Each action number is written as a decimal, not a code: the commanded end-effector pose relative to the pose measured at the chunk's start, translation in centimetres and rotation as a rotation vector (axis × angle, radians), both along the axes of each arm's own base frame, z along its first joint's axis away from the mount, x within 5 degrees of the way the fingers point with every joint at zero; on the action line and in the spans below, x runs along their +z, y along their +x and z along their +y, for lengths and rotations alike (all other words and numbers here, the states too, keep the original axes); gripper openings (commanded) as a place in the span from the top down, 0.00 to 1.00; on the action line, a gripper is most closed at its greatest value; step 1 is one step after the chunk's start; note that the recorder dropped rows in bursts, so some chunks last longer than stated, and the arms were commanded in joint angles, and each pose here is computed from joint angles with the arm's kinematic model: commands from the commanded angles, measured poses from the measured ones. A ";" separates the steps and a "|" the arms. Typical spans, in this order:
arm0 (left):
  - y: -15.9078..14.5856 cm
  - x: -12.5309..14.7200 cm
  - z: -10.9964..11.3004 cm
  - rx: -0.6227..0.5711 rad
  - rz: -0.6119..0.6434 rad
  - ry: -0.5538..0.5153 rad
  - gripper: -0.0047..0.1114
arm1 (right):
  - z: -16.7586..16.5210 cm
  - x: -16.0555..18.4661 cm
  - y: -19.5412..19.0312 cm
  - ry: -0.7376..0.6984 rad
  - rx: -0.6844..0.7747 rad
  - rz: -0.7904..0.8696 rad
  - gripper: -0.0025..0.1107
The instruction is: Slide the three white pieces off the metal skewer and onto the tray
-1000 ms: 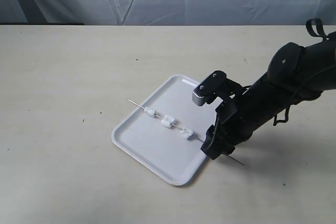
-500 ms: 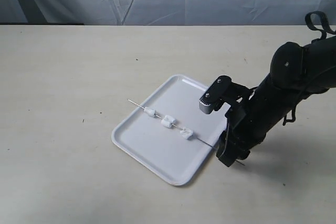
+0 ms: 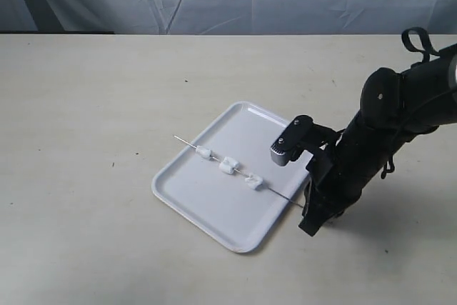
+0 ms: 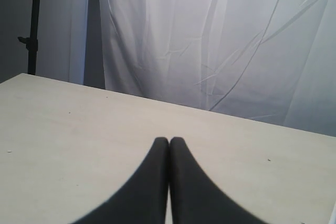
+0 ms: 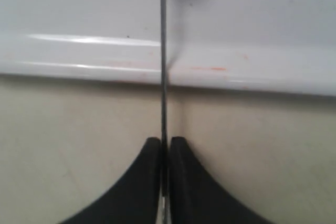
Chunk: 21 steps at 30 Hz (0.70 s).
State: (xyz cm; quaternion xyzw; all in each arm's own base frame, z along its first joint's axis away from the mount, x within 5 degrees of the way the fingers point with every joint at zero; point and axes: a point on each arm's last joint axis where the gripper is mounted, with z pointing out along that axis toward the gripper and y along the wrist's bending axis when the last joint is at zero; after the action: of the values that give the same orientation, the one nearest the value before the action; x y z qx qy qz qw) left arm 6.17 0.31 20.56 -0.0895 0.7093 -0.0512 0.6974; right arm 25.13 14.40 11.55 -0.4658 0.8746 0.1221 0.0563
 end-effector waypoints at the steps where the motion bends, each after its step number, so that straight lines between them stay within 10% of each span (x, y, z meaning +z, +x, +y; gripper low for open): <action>1: 0.0 0.2 0.0 0.005 -0.026 -0.015 0.96 | -0.1 -0.1 0.2 -0.013 -0.001 -0.021 0.98; 14: -0.3 -0.9 -1.9 -0.209 0.137 -0.527 0.96 | 0.7 6.0 0.2 0.198 -0.189 -0.165 0.98; 21: -0.1 0.5 -0.8 -0.134 -0.040 -0.792 0.96 | 0.6 7.3 -0.3 0.225 -0.176 -0.175 0.98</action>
State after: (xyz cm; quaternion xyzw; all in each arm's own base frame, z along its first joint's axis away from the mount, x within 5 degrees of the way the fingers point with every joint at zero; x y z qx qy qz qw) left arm 6.03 -1.35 20.33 -0.2433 0.6817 -0.3424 0.5990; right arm 24.94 15.00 18.22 -0.3843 0.8882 0.1692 0.1864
